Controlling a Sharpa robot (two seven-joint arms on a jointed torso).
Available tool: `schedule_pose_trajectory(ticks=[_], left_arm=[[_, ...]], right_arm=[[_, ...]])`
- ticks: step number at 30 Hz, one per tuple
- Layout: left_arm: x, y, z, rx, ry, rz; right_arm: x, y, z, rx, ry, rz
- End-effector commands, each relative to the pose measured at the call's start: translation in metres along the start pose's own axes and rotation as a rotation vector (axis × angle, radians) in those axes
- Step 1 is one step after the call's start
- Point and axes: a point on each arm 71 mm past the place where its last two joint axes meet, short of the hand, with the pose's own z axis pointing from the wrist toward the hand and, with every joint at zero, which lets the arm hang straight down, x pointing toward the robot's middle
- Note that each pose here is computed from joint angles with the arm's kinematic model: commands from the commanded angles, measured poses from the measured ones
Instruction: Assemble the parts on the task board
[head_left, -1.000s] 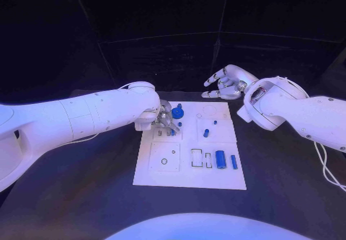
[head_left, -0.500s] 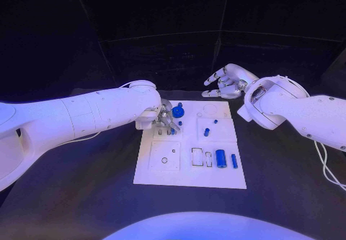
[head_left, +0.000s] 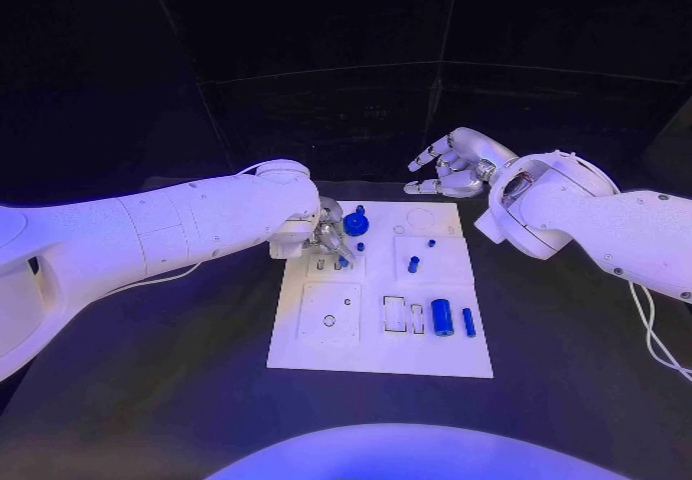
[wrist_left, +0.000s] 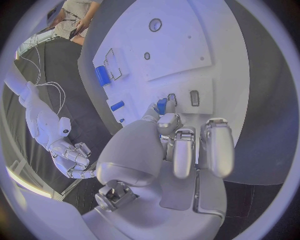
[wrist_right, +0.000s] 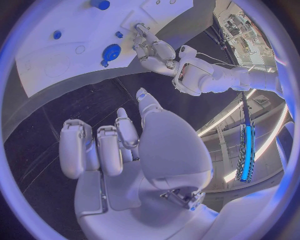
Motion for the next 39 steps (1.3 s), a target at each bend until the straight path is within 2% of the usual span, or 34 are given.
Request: schedule_pose_trajectory(ticks=[1,6,13,19,26,32,39], left_arm=[[0.0036,0.0018,0.0006,0.004,0.019,-0.021],[0.0044,0.0054,-0.0013,0.013,0.013,-0.045],[0.0038,0.0141,-0.007,0.036,-0.027,-0.141],[0.0045,0.0235,-0.0155,0.048,-0.089,-0.225],[0.0113,0.0317,-0.0212,0.043,-0.176,-0.24],[0.0214,0.0346,-0.019,0.032,-0.242,-0.202],[0.0302,0.0335,-0.0137,0.029,-0.28,-0.183]], right_arm=[[-0.001,0.001,0.0,-0.009,0.003,-0.005],[-0.001,0.001,0.001,-0.008,0.003,-0.005],[-0.001,0.0,0.001,-0.006,0.003,-0.004],[-0.002,-0.002,0.001,-0.002,0.004,-0.003],[-0.004,-0.005,0.0,0.007,0.003,-0.004],[-0.004,-0.007,0.0,0.011,0.005,-0.004],[-0.005,-0.008,0.0,0.012,0.005,-0.004]])
